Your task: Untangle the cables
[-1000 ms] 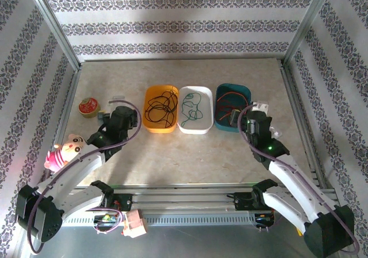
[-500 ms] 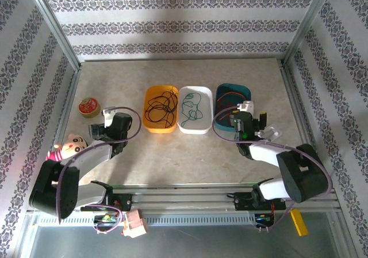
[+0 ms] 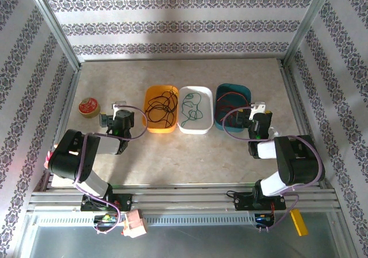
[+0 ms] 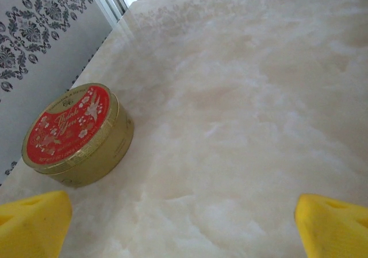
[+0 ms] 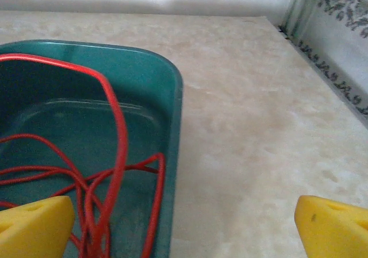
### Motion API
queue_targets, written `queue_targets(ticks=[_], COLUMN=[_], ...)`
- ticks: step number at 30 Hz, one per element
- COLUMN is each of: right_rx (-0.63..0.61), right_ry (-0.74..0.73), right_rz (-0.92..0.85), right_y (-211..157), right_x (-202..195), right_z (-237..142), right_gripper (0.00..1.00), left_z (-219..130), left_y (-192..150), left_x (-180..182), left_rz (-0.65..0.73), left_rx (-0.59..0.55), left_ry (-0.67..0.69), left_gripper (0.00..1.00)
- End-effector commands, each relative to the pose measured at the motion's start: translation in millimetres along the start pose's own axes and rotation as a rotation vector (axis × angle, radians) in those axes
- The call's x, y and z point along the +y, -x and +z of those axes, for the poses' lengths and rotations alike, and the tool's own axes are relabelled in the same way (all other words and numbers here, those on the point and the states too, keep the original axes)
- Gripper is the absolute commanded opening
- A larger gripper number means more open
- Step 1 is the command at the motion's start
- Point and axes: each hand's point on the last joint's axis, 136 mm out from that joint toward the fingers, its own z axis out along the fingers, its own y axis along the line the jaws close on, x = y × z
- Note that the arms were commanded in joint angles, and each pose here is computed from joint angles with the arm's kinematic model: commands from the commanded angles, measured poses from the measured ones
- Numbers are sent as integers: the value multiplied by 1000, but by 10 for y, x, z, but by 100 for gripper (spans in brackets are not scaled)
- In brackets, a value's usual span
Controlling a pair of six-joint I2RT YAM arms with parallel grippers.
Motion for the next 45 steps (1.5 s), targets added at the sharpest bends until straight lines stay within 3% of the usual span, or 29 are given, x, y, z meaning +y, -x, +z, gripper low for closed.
queue_targets(ticks=[1,8,9,11,12,14,45], right_rx=[-49,-69,-70,-72,-71,-67,-35], right_ry=[58,3,2,1,0,2,46], right_rz=[42,3,3,4,5,8,35], right_y=[163,194,196,198,201,197,121], right_x=[83,93,91,93,88,92,87], right_z=[26,0,1,-5,2,10,31], right_gripper=[98,98,98,98,98,98,98], left_z=[-37,57,42,65,65,59,59], left_y=[314,140,189,99,143,121,149], left_x=[78,-95,-34,-53,-44,-40,-35], left_rz=[-106,-146,-167,-163,-165,-167,-164], left_rx=[-135,-133,-165,-90,-136,-99,-128], left_ry=[-42,-255,-232,-246,-241,-244,-239], left_gripper=[99,99,99,99,99,99,99])
